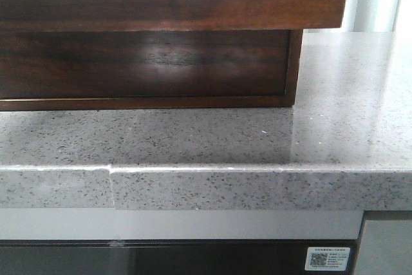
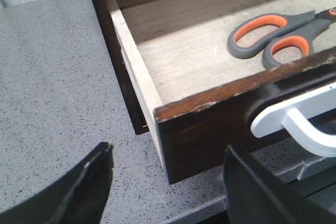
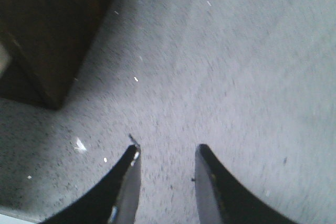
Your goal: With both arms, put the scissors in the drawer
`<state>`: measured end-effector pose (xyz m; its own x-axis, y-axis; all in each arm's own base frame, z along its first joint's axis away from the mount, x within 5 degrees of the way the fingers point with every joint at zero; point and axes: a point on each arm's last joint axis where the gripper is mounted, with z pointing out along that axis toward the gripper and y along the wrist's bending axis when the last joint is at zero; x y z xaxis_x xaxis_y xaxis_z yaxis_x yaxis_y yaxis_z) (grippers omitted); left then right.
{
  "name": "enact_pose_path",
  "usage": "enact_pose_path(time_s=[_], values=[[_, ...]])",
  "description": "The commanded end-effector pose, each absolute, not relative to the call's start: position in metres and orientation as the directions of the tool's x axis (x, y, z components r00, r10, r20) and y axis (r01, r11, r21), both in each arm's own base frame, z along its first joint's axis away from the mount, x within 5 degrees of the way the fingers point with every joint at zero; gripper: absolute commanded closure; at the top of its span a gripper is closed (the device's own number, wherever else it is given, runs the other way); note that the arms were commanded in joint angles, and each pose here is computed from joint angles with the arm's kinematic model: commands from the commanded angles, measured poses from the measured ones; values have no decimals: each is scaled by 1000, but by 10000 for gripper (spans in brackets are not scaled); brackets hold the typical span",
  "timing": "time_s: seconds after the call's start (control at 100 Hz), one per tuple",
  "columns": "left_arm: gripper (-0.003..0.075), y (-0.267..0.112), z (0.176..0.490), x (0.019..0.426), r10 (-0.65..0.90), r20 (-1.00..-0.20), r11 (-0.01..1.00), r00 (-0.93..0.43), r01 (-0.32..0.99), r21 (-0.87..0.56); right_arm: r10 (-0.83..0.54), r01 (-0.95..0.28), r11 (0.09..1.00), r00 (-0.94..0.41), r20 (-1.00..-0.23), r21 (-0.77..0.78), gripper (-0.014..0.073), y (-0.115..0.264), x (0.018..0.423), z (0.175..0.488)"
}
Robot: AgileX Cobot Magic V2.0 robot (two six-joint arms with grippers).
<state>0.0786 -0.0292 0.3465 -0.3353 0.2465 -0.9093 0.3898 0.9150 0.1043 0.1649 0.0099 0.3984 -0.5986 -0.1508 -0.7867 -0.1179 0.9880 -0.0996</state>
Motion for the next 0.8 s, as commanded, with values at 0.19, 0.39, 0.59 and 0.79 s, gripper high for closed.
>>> enact_pose_path(time_s=[0.19, 0.39, 0.59, 0.79], values=[[300, -30, 363, 81, 198, -947, 924, -253, 372, 93, -13, -69, 997, -509, -861, 26, 385, 9, 132, 346], [300, -30, 363, 81, 198, -947, 924, -253, 372, 93, -34, -65, 998, -505, -863, -1, 385, 7, 125, 337], [372, -30, 363, 81, 196, -947, 924, -253, 371, 92, -44, -64, 998, -504, -862, -14, 405, 6, 125, 337], [595, -30, 363, 81, 196, -947, 924, -253, 371, 92, -44, -64, 998, -506, -861, -14, 568, 6, 125, 337]])
